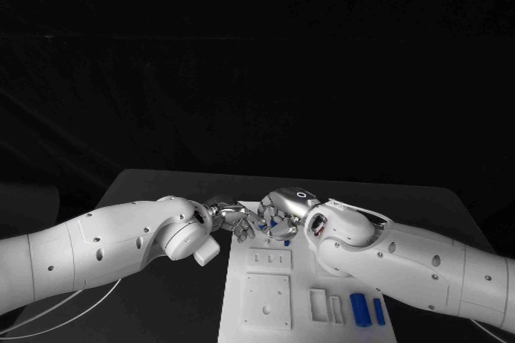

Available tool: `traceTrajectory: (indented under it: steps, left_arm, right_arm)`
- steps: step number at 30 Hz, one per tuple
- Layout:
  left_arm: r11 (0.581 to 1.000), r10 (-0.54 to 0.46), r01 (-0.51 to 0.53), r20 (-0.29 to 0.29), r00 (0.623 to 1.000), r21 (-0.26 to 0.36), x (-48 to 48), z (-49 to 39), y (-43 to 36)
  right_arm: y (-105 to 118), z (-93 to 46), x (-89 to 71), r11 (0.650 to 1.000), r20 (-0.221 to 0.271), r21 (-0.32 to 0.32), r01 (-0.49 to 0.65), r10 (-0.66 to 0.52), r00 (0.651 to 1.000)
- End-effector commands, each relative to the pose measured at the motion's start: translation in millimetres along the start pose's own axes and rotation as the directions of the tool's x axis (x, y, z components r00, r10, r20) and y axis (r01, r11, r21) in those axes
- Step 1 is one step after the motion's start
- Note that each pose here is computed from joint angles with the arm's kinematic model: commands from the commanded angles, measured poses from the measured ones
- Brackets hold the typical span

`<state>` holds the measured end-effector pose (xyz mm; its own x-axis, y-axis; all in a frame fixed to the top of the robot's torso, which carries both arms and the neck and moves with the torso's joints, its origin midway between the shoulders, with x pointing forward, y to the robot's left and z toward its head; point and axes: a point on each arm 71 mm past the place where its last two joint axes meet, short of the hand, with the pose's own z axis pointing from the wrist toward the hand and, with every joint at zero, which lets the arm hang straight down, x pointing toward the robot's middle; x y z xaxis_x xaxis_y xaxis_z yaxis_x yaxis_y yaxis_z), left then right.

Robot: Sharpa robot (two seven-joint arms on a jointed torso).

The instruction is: Assemble the parts on the task board

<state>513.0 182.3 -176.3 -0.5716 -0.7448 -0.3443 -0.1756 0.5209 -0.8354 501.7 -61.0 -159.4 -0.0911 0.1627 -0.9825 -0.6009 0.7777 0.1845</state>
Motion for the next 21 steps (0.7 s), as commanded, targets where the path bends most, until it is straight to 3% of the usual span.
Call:
traceTrajectory:
  steps: [1,21]
  left_arm:
    - [1.000,0.012,-0.012,-0.006,1.000,0.005,0.1,0.5,-1.1]
    - [1.000,-0.003,0.003,-0.016,1.000,0.004,1.5,-0.3,-1.0]
  right_arm:
    - [2.7,-0.6,1.4,1.000,-0.012,-0.012,0.007,-0.007,1.000]
    - [2.8,-0.1,2.2,1.000,-0.015,-0.005,0.007,-0.007,1.000]
